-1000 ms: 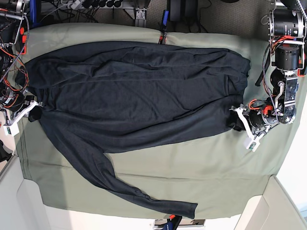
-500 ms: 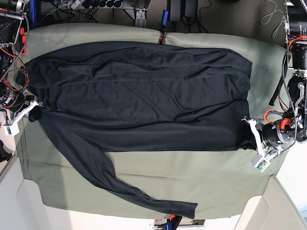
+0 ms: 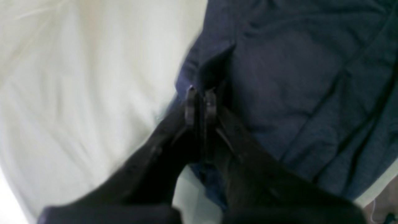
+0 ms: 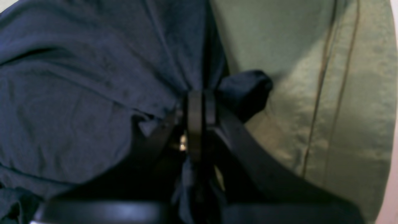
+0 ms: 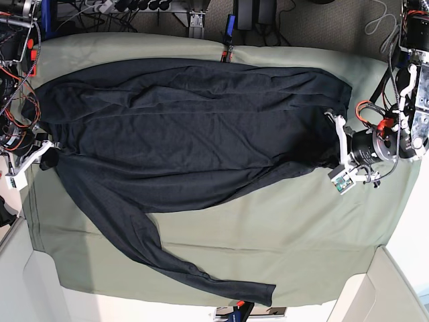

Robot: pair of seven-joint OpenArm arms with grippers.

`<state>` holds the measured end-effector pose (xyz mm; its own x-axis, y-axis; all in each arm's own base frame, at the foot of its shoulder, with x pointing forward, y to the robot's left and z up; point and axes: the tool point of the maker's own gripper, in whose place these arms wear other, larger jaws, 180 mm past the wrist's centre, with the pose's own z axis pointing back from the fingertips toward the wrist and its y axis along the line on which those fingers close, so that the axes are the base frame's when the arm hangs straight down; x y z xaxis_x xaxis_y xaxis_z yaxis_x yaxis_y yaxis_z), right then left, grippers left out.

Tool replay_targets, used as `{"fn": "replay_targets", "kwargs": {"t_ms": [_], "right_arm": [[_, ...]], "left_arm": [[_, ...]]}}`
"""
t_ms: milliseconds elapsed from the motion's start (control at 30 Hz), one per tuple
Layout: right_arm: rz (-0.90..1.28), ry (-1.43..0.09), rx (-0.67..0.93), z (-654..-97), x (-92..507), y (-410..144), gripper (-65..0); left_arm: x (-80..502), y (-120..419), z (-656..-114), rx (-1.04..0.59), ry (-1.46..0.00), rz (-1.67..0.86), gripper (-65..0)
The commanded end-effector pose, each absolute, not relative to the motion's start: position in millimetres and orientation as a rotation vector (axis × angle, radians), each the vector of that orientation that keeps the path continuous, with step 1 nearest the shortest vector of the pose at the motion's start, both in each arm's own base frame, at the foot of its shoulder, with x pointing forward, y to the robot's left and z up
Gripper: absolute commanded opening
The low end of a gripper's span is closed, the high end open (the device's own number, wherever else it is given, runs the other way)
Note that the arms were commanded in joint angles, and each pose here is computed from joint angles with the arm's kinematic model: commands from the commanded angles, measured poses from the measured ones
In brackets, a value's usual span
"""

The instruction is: Fold the T-shirt properly

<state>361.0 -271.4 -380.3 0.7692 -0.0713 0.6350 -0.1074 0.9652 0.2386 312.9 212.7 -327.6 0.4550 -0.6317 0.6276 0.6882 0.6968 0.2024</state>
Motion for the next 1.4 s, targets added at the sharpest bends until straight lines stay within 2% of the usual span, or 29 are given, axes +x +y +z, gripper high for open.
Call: {"fn": "replay_targets", "kwargs": {"t_ms": [0, 233, 567, 867, 1033, 1100, 1133, 1200, 1233, 1267, 1300, 1367], "right_arm": [[0.031, -0.758, 0.258, -360, 374, -280, -65.0], [0.031, -0.745, 0.249, -360, 372, -283, -65.0], [-0.055, -0.827, 0.376, -322, 365, -300, -65.0], [-0.071, -0.809, 0.303, -325, 323, -328, -65.0], [-0.080, -0.785, 0.295, -338, 310, -328, -65.0], [-0.081, -0.793, 0.295, -337, 311, -328, -65.0], [-0.082, -0.802, 0.292, -336, 312, -329, -59.0], [-0.086, -0.830, 0.289, -332, 316, -330, -40.7], [-0.087, -0.841, 0.285, -331, 317, -331, -33.7], [-0.088, -0.855, 0.281, -329, 319, -332, -29.3], [-0.088, -0.868, 0.277, -326, 322, -333, -27.7], [-0.086, -0.904, 0.276, -316, 332, -334, -27.7]], "left_arm": [[311, 217, -323, -0.076, -0.743, -0.824, -65.0], [273, 225, -359, -0.069, -0.618, -0.832, -65.0], [269, 236, -366, -0.014, -0.580, -0.850, -65.0], [266, 249, -374, 0.008, -0.542, -0.828, -65.0], [264, 256, -382, 0.003, -0.523, -0.798, -47.6], [266, 260, -382, 0.019, -0.530, -0.767, -43.1], [268, 261, -381, 0.027, -0.535, -0.752, -42.2], [270, 262, -380, 0.030, -0.548, -0.737, -42.2], [271, 259, -379, 0.016, -0.560, -0.732, -42.2], [271, 256, -378, -0.003, -0.569, -0.724, -42.2], [272, 251, -376, -0.030, -0.579, -0.721, -42.2], [271, 238, -372, -0.105, -0.599, -0.728, -42.2]]}}
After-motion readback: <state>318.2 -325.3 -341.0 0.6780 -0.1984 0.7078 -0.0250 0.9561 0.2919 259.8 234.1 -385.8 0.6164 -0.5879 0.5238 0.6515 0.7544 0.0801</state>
